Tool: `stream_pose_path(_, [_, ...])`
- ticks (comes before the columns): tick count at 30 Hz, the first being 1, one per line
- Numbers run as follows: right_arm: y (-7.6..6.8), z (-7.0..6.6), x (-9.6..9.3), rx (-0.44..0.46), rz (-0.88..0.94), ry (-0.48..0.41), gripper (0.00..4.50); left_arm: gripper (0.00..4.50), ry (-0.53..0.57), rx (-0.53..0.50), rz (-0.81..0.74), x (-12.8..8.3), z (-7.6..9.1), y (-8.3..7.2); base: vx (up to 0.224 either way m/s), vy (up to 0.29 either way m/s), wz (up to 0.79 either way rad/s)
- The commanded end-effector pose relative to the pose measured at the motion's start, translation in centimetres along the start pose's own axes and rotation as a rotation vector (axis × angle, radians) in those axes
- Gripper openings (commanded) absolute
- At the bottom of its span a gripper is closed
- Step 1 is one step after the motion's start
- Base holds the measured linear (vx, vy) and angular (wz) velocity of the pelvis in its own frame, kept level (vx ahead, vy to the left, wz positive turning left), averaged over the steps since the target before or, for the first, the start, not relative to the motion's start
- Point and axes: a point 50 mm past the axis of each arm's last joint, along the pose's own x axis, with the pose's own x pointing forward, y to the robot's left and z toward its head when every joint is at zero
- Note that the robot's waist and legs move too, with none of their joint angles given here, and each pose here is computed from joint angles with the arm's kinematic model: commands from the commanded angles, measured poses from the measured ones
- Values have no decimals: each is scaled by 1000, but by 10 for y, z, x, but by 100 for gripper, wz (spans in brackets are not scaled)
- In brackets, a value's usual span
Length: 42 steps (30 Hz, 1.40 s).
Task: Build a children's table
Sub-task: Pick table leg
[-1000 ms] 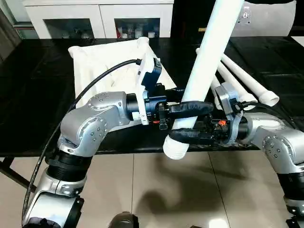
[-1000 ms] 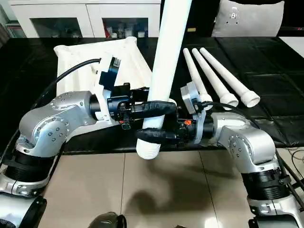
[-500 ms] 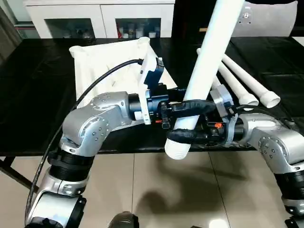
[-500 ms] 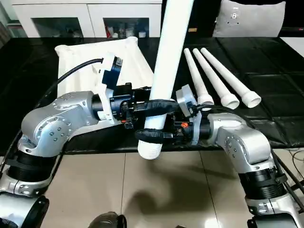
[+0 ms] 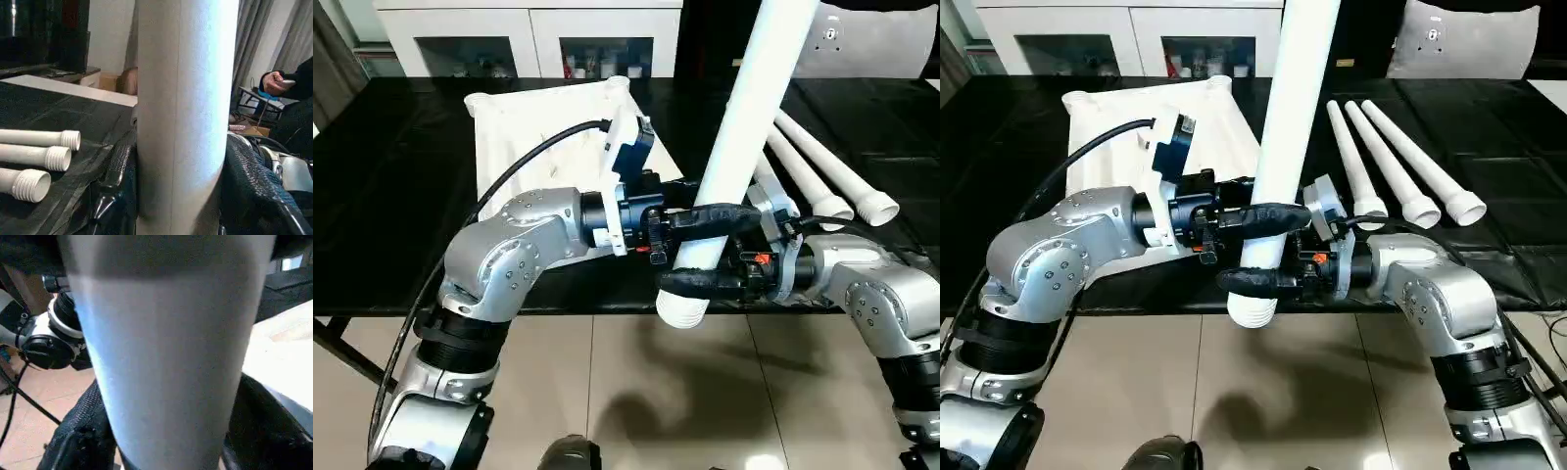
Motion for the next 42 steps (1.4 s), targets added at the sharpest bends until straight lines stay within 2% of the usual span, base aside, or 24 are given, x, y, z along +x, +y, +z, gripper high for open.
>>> stream_pose_path(1, [-2,6,1,-18,-4,-10,304,185,-18,13,-24,2,7,-2,0,0,0])
stream_pose_path(3, [-2,7,1,-14,1,-15,266,185,-15,14,-24,1,6,-2,0,0,0])
stream_pose_path(5, [-2,7,1,-11,5,-16,264,185,-15,13,-24,1,6,-2,0,0,0])
stream_pose_path(7, [-1,6,1,-2,9,-16,229,185,-15,12,-24,1,6,-2,0,0,0])
stream_pose_path(12, [-1,5,1,3,10,-15,200,185,-14,11,-20,1,5,-2,0,0,0])
stream_pose_path(16, [-2,1,0,5,-25,18,197,185,-43,-3,52,2,5,4,0,0,0])
stream_pose_path(18, [-2,0,-1,33,-32,3,195,185,-63,-19,23,3,6,1,0,0,0])
stream_pose_path(19, [-2,-1,-1,55,-40,5,194,241,-65,-19,2,4,7,-1,0,0,0])
stream_pose_path(20, [-2,-2,-1,56,-41,8,194,255,-66,-24,-14,4,7,-3,0,0,0])
stream_pose_path(23, [-3,-6,0,63,-51,14,193,258,-79,-42,-82,7,6,-13,0,0,0])
stream_pose_path(26, [-2,-8,3,69,-60,11,193,298,-93,-48,-91,12,4,-18,0,0,0])
stream_pose_path(31, [-4,-14,10,76,-103,-1,193,350,-172,-93,-101,21,4,-25,0,0,0])
stream_pose_path(34, [-7,-14,14,69,-168,-60,193,370,-250,-113,-83,22,8,-26,0,0,0])
stream_pose_path(36, [-7,-14,16,70,-185,-111,193,398,-344,-156,-60,20,15,-25,0,0,0])
stream_pose_path(38, [-7,-14,17,67,-206,-138,193,402,-395,-185,-53,18,17,-24,0,0,0])
stream_pose_path(40, [-6,-19,18,111,-239,-161,193,403,-498,-251,-14,14,20,-23,0,0,0])
stream_pose_path(42, [-4,-19,18,122,-237,-181,193,403,-537,-274,15,12,20,-20,0,0,0])
